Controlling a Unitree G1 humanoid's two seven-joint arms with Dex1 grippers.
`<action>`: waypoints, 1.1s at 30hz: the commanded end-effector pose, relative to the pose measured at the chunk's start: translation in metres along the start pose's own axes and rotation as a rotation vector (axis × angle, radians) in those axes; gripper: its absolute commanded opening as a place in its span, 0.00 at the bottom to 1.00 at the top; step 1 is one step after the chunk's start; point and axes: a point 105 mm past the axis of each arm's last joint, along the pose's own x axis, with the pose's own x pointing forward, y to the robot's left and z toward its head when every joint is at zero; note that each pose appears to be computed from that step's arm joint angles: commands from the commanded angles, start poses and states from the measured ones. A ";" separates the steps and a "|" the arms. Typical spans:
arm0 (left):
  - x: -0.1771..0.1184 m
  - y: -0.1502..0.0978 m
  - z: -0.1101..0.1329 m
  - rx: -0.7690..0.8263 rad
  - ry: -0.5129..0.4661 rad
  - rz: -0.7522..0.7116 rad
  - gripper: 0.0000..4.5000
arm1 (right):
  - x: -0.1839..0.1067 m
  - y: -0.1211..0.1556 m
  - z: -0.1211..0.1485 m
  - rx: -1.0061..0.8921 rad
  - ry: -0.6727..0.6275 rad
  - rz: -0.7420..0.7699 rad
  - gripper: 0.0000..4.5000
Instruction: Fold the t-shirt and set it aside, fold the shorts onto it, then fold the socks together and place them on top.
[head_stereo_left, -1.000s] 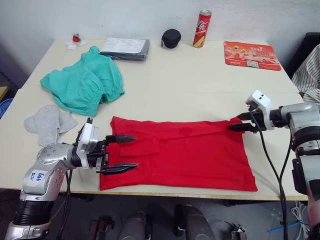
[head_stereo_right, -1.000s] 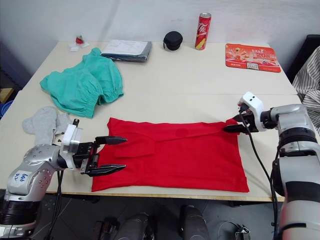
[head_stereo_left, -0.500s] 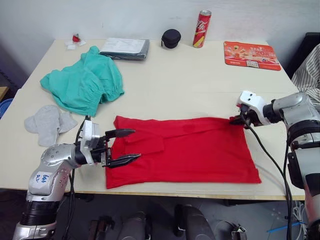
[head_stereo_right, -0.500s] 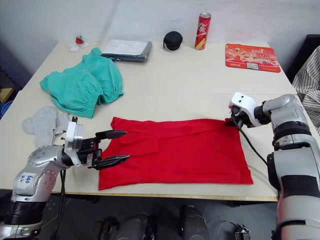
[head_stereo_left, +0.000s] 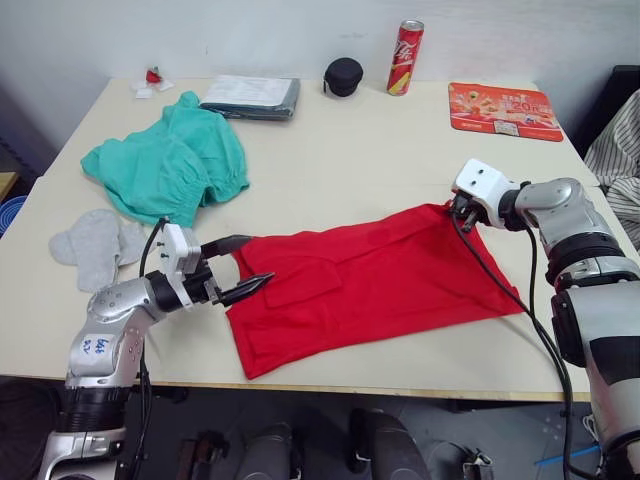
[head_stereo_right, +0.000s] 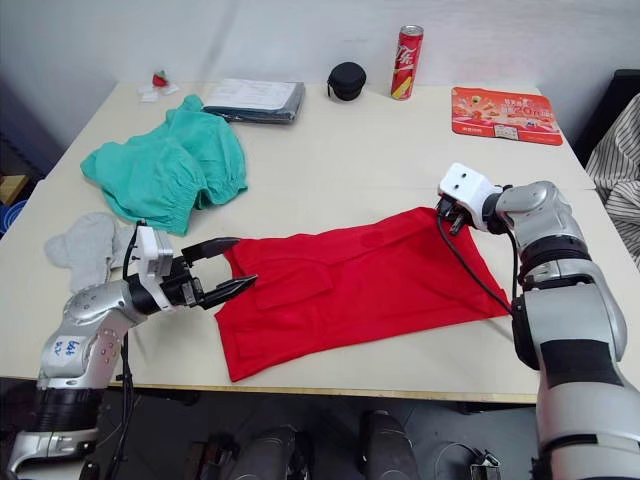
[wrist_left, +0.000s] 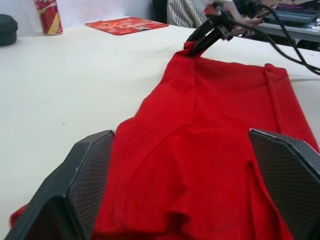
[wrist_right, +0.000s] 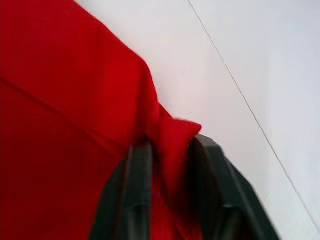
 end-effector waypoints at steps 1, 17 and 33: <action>0.001 0.004 0.012 0.002 -0.001 -0.070 1.00 | -0.036 -0.022 0.001 0.089 -0.057 -0.011 0.55; 0.055 0.060 0.008 0.068 0.241 -0.198 1.00 | -0.150 0.073 -0.046 1.036 -0.043 0.055 1.00; 0.073 0.074 -0.030 -0.072 0.451 -0.067 1.00 | -0.124 0.161 -0.091 1.377 -0.112 -0.185 1.00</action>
